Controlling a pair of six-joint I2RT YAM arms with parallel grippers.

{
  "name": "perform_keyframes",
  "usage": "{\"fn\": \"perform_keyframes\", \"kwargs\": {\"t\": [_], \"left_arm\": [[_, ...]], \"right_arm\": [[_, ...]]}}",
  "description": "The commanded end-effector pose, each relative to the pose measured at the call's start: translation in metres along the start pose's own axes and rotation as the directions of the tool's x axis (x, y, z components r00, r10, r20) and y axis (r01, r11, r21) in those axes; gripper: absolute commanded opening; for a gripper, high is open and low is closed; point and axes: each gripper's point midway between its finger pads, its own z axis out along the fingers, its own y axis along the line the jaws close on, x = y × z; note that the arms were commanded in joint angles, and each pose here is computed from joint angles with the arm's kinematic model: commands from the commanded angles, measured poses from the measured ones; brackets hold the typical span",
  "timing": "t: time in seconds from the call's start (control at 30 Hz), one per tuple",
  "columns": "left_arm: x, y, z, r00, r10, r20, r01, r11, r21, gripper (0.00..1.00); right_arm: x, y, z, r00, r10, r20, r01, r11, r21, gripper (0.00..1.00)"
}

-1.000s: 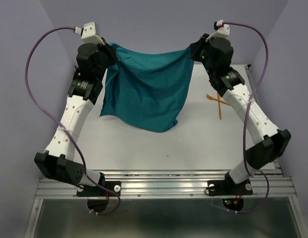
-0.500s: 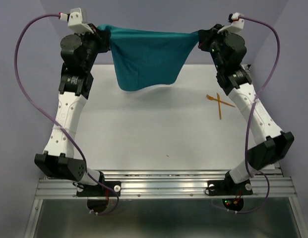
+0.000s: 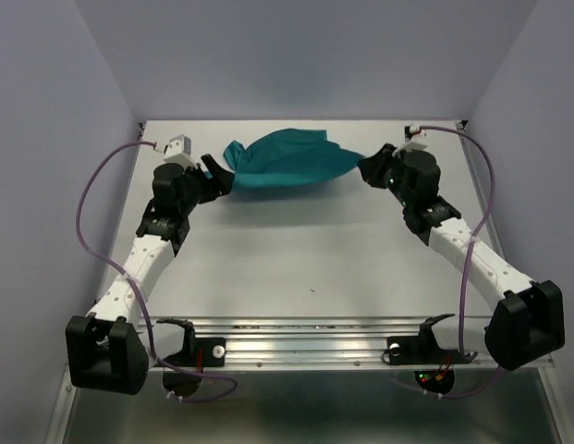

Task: Fold the napkin into a case and place the utensils inside
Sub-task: Flatten out the crumpled napkin at the center of the board.

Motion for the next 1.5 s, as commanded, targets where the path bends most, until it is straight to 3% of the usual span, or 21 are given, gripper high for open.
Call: {"fn": "perform_keyframes", "kwargs": {"t": [0.0,0.03,0.1,0.2,0.3,0.4,0.57,0.73,0.8,0.93,1.17,1.47], "left_arm": [[0.024,0.014,-0.015,0.994,-0.111,-0.023,0.110,0.993,-0.051,0.94],[0.036,0.021,-0.019,0.991,-0.123,-0.049,0.119,0.990,-0.079,0.96],[0.039,0.032,-0.026,0.990,-0.130,-0.047,0.122,0.981,-0.148,0.97],[0.029,0.043,-0.030,0.993,-0.120,-0.016,0.114,0.968,-0.222,0.94],[0.043,0.065,-0.031,0.990,-0.126,-0.070,0.095,0.935,-0.341,0.89],[0.058,0.086,-0.030,0.980,-0.163,-0.115,0.093,0.884,-0.458,0.79],[0.098,0.124,-0.035,0.939,-0.281,-0.200,0.082,0.744,-0.663,0.63],[0.126,0.145,-0.045,0.900,-0.381,-0.210,0.097,0.646,-0.757,0.66],[0.131,0.148,-0.047,0.889,-0.417,-0.190,0.129,0.625,-0.770,0.75],[0.150,0.161,-0.051,0.860,-0.474,-0.188,0.140,0.574,-0.806,0.82],[0.174,0.169,-0.035,0.836,-0.509,-0.205,0.167,0.592,-0.788,0.77],[0.177,0.173,-0.015,0.834,-0.515,-0.196,0.184,0.595,-0.783,0.63]], "right_arm": [[0.072,-0.028,-0.024,0.975,0.111,-0.191,-0.101,0.993,0.061,0.44],[0.086,-0.039,-0.030,0.967,0.128,-0.219,-0.108,0.989,0.100,0.66],[0.115,-0.068,-0.047,0.952,0.173,-0.251,-0.117,0.967,0.224,0.73],[0.129,-0.094,-0.064,0.947,0.186,-0.262,-0.089,0.935,0.342,0.74],[0.125,-0.097,-0.063,0.950,0.171,-0.261,-0.069,0.930,0.360,0.74],[0.118,-0.085,-0.052,0.948,0.155,-0.278,-0.061,0.946,0.318,0.70],[0.138,-0.083,-0.033,0.915,0.164,-0.367,-0.048,0.951,0.306,0.64],[0.153,-0.084,-0.027,0.893,0.178,-0.414,-0.050,0.952,0.302,0.64],[0.155,-0.083,-0.028,0.888,0.182,-0.422,-0.053,0.953,0.299,0.64],[0.160,-0.085,-0.028,0.883,0.183,-0.433,-0.050,0.952,0.301,0.64],[0.166,-0.088,-0.029,0.876,0.185,-0.446,-0.044,0.950,0.308,0.65],[0.172,-0.091,-0.029,0.869,0.200,-0.453,-0.050,0.945,0.322,0.66]]}}
